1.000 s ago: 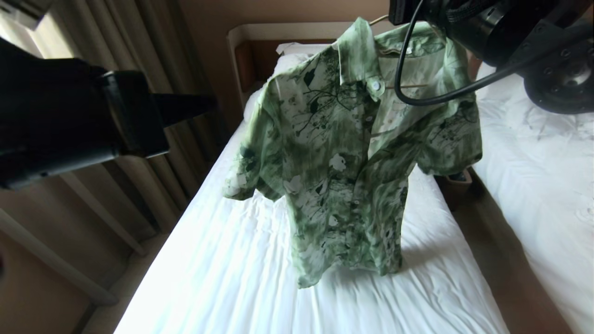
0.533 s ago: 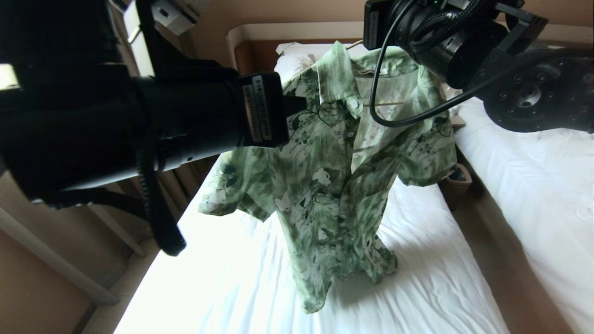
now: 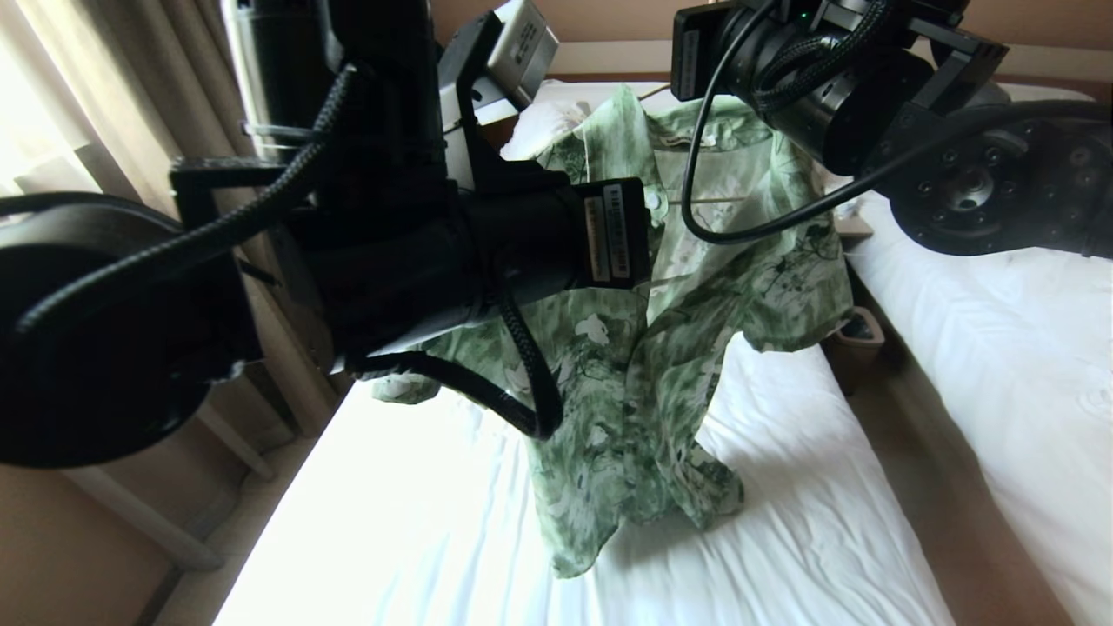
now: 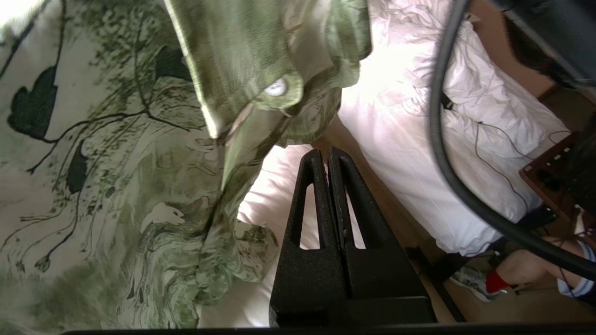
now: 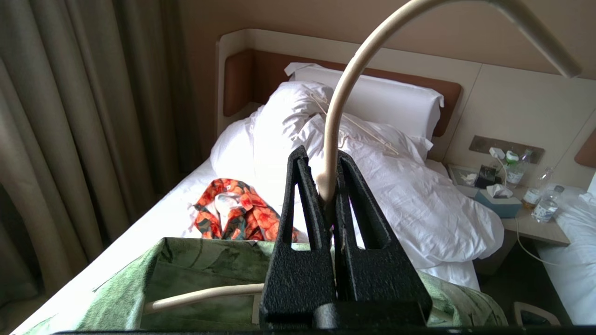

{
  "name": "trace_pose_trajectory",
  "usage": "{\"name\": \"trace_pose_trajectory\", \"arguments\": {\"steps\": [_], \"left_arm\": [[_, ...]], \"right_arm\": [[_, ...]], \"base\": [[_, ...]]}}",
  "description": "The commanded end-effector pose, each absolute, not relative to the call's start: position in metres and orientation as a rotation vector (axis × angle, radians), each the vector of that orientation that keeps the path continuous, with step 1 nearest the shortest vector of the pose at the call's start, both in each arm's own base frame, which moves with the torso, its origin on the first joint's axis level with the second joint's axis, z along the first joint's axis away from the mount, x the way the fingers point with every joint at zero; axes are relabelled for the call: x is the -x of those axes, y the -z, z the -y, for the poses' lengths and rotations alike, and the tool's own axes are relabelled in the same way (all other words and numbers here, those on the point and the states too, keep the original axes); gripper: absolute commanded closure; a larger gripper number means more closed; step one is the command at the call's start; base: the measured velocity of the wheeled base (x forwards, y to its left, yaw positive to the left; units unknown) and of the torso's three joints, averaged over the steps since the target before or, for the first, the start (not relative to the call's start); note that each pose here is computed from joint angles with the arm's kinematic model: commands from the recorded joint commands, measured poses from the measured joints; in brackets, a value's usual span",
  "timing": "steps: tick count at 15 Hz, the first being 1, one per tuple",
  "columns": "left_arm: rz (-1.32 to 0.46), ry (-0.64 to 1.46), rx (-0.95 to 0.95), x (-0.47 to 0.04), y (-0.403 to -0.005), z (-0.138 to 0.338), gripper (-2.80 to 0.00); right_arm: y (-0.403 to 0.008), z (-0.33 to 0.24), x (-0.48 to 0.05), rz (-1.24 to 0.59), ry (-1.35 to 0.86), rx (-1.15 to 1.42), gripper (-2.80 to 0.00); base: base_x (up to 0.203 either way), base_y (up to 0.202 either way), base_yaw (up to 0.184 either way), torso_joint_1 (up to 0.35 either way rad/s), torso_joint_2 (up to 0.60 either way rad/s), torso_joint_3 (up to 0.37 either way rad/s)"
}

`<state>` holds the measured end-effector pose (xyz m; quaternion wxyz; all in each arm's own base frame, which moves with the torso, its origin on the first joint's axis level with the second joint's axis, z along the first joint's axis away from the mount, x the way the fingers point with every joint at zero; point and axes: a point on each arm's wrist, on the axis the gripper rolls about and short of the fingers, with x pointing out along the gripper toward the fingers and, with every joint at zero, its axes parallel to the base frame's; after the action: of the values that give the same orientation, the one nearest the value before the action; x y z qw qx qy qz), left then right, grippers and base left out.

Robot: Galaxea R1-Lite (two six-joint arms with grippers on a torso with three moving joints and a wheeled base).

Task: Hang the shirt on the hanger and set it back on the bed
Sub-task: Take the clothes hanger out of the clothes

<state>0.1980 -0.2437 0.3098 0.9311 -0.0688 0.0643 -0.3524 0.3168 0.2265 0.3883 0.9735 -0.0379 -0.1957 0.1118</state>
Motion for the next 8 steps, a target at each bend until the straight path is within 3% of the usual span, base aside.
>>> {"name": "trace_pose_trajectory", "arguments": {"steps": [1,7,8], "left_arm": [[-0.151,0.699,0.130,-0.212,-0.298,0.251,0.00],[-0.087,0.568,0.158,-0.231,-0.307,0.250,0.00],[-0.079,0.566,0.164,-0.230,-0.310,0.249,-2.80]], "right_arm": [[-0.393,-0.224,-0.314,0.405,-0.221,0.070,0.00],[-0.393,-0.223,-0.314,0.405,-0.219,0.070,0.00],[-0.393,-0.223,-0.314,0.405,-0.217,0.071,0.00]], "base": [[0.000,0.000,0.000,0.000,0.00,0.000],[0.000,0.000,0.000,0.000,0.00,0.000],[0.000,0.000,0.000,0.000,0.00,0.000]]}}
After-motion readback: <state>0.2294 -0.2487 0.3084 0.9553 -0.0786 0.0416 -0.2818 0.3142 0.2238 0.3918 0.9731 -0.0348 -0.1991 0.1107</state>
